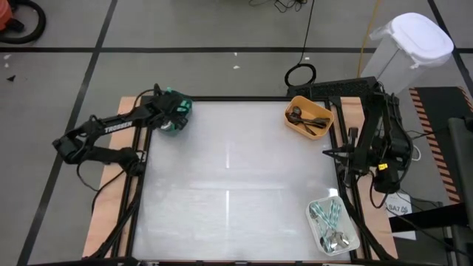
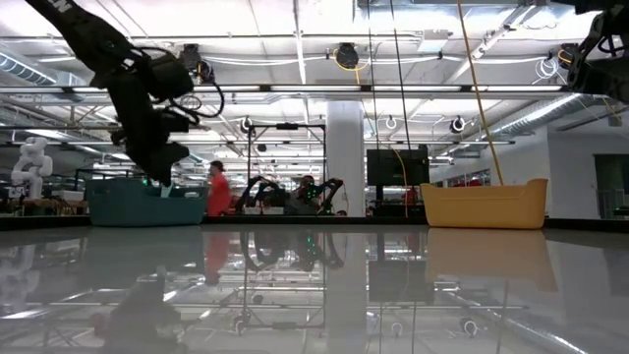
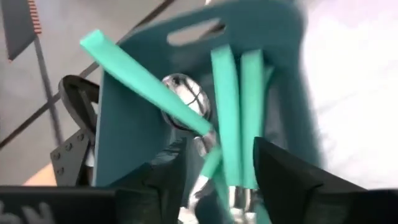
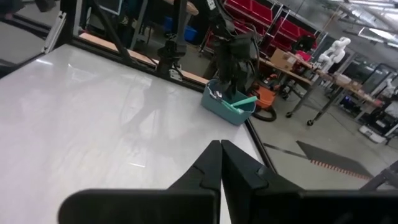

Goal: Sort silverware by color (type)
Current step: Return to Home Position

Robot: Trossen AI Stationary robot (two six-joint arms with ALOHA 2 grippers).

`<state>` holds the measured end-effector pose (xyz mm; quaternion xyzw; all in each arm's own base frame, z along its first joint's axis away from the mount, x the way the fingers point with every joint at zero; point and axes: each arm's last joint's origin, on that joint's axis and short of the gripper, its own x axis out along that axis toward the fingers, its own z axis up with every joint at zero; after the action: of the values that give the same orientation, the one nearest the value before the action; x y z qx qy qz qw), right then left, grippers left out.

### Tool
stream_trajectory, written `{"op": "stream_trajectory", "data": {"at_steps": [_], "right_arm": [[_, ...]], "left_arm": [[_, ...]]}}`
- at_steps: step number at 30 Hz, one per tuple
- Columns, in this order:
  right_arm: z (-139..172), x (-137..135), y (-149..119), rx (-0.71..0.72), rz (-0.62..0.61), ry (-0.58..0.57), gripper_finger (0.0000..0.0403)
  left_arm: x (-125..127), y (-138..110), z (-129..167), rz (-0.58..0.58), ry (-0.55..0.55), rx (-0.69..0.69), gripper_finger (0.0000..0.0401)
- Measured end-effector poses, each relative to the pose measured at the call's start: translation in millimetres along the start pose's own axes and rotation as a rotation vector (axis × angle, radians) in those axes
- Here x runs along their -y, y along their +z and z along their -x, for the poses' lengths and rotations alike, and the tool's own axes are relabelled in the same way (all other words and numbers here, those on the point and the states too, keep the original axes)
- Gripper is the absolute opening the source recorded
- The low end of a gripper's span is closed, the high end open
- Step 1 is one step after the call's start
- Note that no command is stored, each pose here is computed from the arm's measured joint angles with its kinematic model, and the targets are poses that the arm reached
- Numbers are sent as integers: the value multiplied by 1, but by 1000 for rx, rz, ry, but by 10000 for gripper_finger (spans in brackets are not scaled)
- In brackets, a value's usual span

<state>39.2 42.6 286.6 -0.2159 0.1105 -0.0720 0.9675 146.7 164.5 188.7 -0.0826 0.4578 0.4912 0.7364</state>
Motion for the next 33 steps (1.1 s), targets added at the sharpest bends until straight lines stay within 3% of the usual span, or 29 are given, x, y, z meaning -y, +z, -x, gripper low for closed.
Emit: {"op": "stream_trajectory", "data": {"at_steps": [6,10,15,20,26,33], "right_arm": [[1,7,-3,6,-55,7,1],[1,10,-4,11,-75,8,1],[1,13,-6,14,-102,11,2],[1,11,-4,61,-148,-21,2],[1,10,3,163,-258,-94,2],[-5,-24,-11,165,-321,-88,2]], "left_arm": [[17,4,46,74,-138,188,189],[40,2,82,22,-246,374,171],[67,-17,108,-78,-338,493,138],[90,-43,108,-139,-417,569,108],[101,-60,106,-131,-478,609,99],[106,-63,115,-221,-511,663,97]]}}
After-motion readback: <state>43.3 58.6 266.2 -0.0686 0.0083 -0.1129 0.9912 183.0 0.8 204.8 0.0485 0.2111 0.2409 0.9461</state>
